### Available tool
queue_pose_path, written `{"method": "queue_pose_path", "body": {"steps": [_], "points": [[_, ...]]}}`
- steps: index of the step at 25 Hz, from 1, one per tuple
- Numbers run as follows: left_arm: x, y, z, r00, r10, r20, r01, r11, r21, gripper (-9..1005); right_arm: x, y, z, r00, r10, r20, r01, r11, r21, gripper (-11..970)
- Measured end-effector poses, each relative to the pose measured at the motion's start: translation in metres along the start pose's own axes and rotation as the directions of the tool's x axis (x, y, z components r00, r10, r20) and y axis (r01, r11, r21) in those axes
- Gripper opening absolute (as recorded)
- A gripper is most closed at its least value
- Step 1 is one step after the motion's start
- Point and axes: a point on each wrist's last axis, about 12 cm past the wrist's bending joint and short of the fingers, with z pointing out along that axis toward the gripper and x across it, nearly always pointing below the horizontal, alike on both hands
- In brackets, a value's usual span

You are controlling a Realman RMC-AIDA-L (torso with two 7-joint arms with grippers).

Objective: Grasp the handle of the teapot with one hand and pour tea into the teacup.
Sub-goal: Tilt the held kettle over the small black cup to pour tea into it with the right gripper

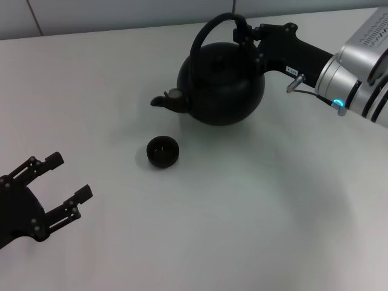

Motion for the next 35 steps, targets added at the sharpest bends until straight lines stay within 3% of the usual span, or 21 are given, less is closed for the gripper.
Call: {"method": "queue_pose_path", "body": {"steps": [10,18,35], "points": [[0.000,0.000,0.001,1.000,0.009,0.002,-0.009,1.000,-0.001,796,-0.008,0.000,0.000,0.977,-0.210,0.038,0.211,0.977,-0.042,88],[-0.001,0.001,0.002,1.000,0.012,0.009,-0.012,1.000,-0.008,796,-0.016,-0.002,0.004,0.930,-0.363,0.051,0.367,0.926,-0.091,87],[-0.002,0.003,0.003,1.000,0.011,0.020,-0.011,1.000,-0.014,796,-0.026,-0.005,0.010,0.866,-0.498,0.049,0.499,0.852,-0.159,87]]}}
